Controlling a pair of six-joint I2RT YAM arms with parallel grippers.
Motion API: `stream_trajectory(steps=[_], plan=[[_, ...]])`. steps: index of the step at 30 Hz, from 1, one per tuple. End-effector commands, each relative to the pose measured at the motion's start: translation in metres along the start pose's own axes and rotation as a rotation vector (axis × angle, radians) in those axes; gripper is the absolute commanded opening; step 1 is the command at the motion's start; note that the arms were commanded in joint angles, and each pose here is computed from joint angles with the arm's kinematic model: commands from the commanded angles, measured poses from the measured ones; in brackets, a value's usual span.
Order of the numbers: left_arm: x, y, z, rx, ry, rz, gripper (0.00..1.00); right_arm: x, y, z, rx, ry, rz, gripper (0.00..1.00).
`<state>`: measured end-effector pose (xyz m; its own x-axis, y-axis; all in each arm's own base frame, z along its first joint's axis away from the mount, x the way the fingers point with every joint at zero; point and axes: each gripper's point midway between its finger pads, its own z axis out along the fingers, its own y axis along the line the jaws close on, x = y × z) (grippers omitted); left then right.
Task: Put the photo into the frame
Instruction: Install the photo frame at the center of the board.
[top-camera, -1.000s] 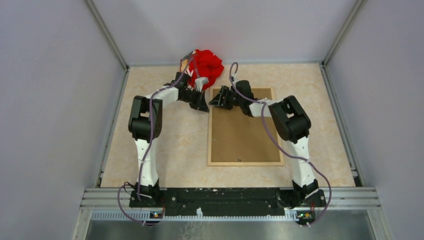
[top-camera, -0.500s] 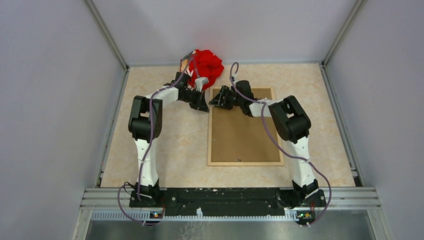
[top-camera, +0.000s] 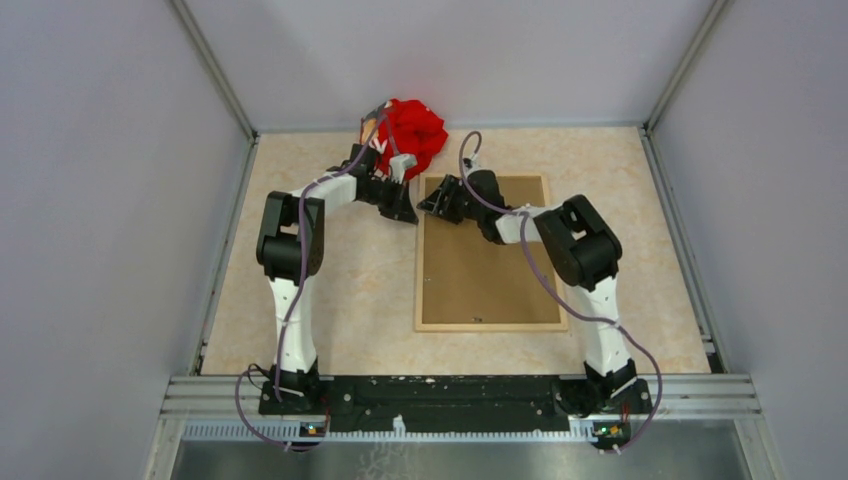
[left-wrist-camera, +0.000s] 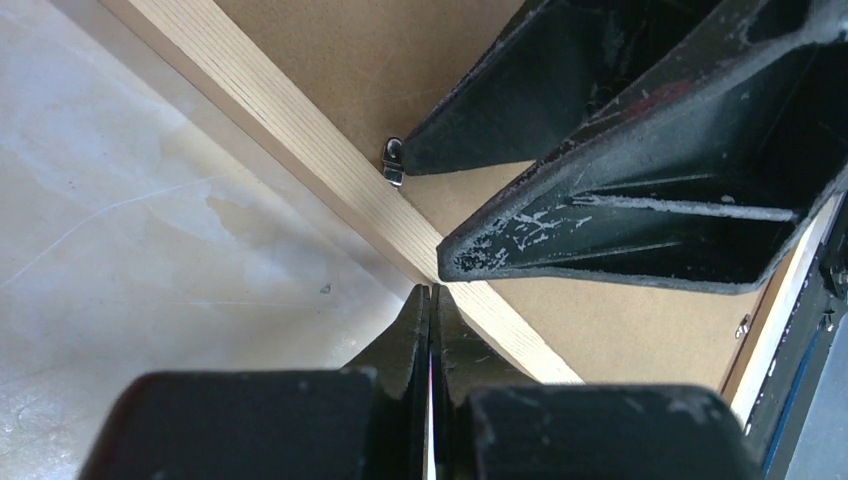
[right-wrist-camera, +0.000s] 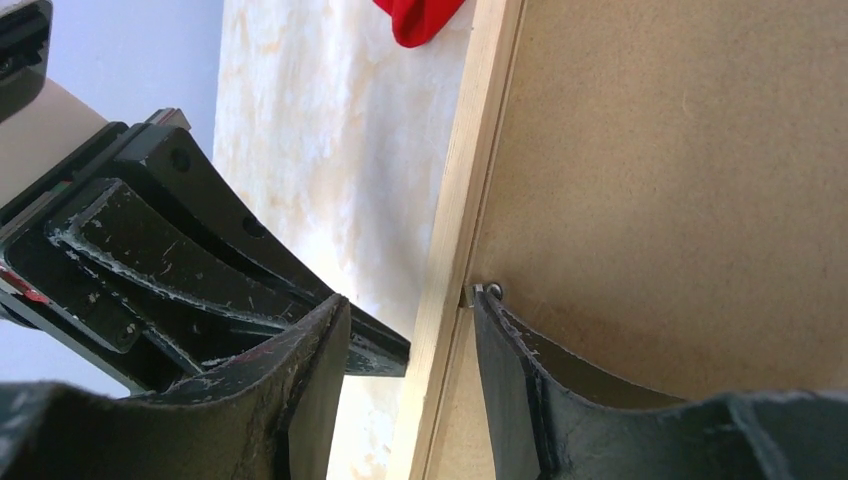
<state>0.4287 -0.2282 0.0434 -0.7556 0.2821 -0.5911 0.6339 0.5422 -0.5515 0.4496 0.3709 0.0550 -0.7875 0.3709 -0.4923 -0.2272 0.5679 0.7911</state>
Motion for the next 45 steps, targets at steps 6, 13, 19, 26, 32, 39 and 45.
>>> stream_trajectory(steps=[6,13,19,26,32,39,45], plan=[[-0.001,-0.019,0.002,0.047,-0.002,0.016,0.00,0.003,0.014,-0.019,0.034,-0.090,0.024,0.60],[-0.007,-0.021,-0.018,0.030,-0.005,0.063,0.00,-0.040,0.046,-0.059,0.031,-0.089,-0.071,0.78],[0.022,-0.021,-0.034,-0.036,0.055,0.181,0.01,-0.084,0.006,-0.127,0.264,-0.139,-0.094,0.84],[0.066,-0.030,-0.027,-0.131,0.165,0.416,0.01,-0.136,-0.093,-0.238,0.676,-0.264,-0.011,0.99],[0.099,-0.045,-0.018,-0.141,0.256,0.577,0.01,-0.141,-0.146,-0.242,0.766,-0.203,0.091,0.99],[0.113,-0.065,-0.016,-0.102,0.288,0.698,0.01,-0.139,-0.175,-0.200,0.739,-0.095,0.133,0.99],[0.122,-0.083,-0.011,-0.044,0.309,0.753,0.01,-0.141,-0.169,-0.166,0.638,-0.047,0.150,0.99]])
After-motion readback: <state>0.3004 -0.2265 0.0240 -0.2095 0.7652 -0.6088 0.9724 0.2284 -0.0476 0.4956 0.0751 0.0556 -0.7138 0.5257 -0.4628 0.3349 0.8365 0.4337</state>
